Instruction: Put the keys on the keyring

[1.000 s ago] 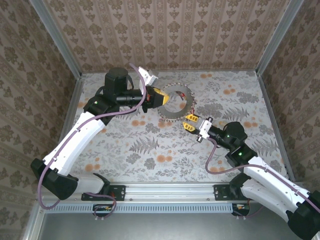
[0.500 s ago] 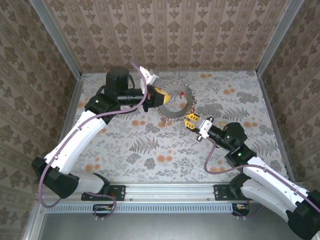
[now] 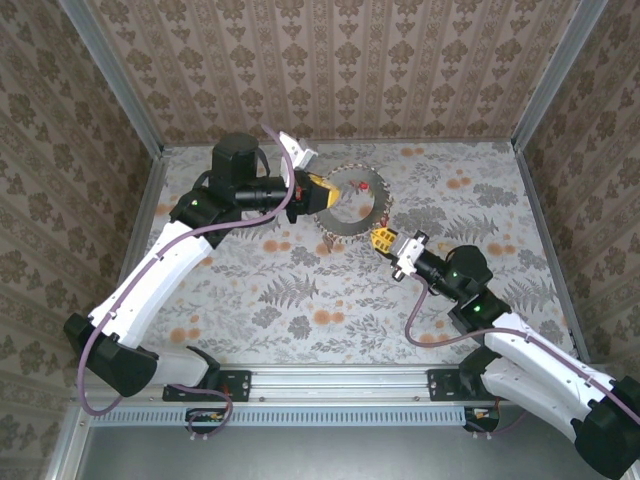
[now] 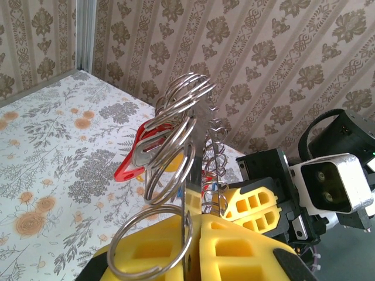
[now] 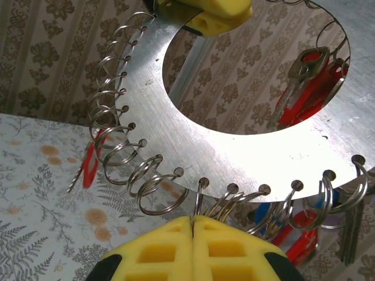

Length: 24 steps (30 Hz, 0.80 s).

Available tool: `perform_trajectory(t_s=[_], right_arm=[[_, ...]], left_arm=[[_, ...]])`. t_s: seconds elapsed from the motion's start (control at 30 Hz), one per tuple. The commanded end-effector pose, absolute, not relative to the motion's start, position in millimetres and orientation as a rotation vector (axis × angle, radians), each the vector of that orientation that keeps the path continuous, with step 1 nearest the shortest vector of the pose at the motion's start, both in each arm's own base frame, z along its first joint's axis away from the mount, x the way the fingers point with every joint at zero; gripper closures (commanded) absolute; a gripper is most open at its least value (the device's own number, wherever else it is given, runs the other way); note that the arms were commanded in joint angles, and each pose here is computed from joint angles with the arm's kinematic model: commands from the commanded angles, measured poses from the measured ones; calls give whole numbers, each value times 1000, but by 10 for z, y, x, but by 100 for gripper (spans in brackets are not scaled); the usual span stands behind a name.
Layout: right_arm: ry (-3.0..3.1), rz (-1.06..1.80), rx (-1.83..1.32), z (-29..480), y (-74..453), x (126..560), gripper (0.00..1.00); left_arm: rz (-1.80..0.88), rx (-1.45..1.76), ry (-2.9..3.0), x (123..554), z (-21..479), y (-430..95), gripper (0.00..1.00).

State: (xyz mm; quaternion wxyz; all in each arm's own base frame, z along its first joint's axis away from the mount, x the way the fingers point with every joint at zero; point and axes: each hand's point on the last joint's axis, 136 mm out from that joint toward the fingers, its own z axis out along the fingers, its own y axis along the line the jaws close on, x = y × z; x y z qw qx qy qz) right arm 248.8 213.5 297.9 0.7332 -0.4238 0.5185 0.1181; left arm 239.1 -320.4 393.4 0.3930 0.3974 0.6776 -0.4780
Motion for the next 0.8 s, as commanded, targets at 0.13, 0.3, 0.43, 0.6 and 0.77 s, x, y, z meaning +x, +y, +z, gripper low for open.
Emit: perform_trajectory(t_s=[0.13,0.3,0.43,0.6,0.77], right_arm=[[1128,261,-894,2936,2088,2452,100],[1104,290,-867,2962,2073,2421,100],[1098,306,-826,3007,2019,2419,100],[1095,330,-790,3047,1961,2416,100],[1109,368,-769,3047,1913,2434,100]], left_arm=[[-1214,905,1624,2458,4172,-3202,100],[-1217,843,1659,2543,4077,-3202,100],[-1234,821,1659,2553,4063,-3207,100],[-1276,798,1662,2556,4039,-3229,100],[-1319,788,1637,2542,4061,-3249,100]])
